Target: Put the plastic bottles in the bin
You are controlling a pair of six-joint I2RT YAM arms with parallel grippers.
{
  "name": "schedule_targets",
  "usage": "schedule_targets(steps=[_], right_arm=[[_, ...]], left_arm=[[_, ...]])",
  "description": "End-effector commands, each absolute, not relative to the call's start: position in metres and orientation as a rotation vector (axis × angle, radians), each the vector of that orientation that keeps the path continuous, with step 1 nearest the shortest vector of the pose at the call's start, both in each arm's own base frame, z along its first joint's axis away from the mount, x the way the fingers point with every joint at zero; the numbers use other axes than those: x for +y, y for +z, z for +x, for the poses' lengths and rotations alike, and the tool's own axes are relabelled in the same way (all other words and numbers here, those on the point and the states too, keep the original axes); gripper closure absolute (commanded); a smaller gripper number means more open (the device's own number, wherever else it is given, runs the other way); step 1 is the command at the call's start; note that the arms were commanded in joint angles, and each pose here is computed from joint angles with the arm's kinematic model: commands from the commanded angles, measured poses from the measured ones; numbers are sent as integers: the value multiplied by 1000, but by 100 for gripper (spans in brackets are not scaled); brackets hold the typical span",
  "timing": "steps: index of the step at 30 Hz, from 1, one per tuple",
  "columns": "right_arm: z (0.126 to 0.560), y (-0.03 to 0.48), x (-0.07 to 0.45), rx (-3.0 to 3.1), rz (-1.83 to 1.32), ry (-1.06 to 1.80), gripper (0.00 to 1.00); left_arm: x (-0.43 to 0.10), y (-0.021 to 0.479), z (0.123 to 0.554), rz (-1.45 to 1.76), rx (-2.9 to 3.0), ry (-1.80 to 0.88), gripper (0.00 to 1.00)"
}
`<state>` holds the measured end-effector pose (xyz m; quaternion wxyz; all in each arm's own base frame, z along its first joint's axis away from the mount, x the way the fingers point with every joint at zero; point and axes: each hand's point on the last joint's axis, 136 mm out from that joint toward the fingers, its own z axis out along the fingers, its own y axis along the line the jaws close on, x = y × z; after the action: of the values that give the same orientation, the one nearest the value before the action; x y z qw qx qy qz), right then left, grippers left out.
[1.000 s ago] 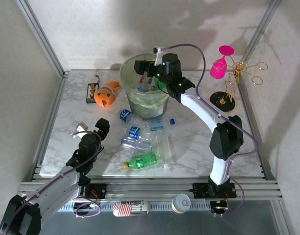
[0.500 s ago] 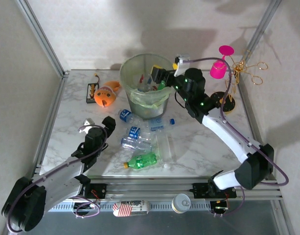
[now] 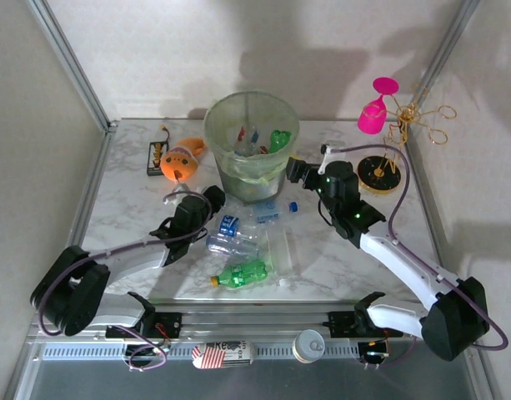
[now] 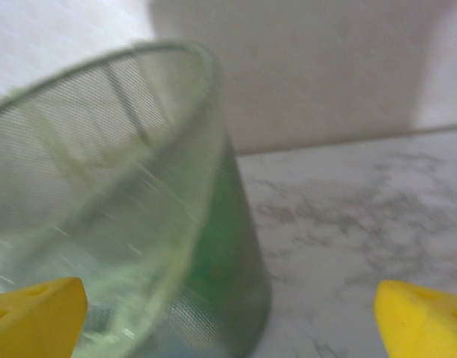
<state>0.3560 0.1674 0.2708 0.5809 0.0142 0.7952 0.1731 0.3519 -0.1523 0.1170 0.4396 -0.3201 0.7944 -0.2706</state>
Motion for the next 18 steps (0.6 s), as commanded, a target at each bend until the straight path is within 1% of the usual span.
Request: schedule_targets(steps=[1, 6, 9, 18], right_arm=[[348, 244, 138, 1884, 193, 362, 1], [337, 203, 127, 1923, 295, 420, 1], [334, 187, 128, 1945, 316, 451, 1], [333, 176, 127, 1960, 317, 448, 1]], left_arm=[[-159, 120, 362, -767, 1988, -625, 0], [-160, 111, 374, -753, 2026, -532, 0], [-164, 104, 382, -747, 2055, -491, 0], [-175, 81, 405, -727, 2139, -380, 0]])
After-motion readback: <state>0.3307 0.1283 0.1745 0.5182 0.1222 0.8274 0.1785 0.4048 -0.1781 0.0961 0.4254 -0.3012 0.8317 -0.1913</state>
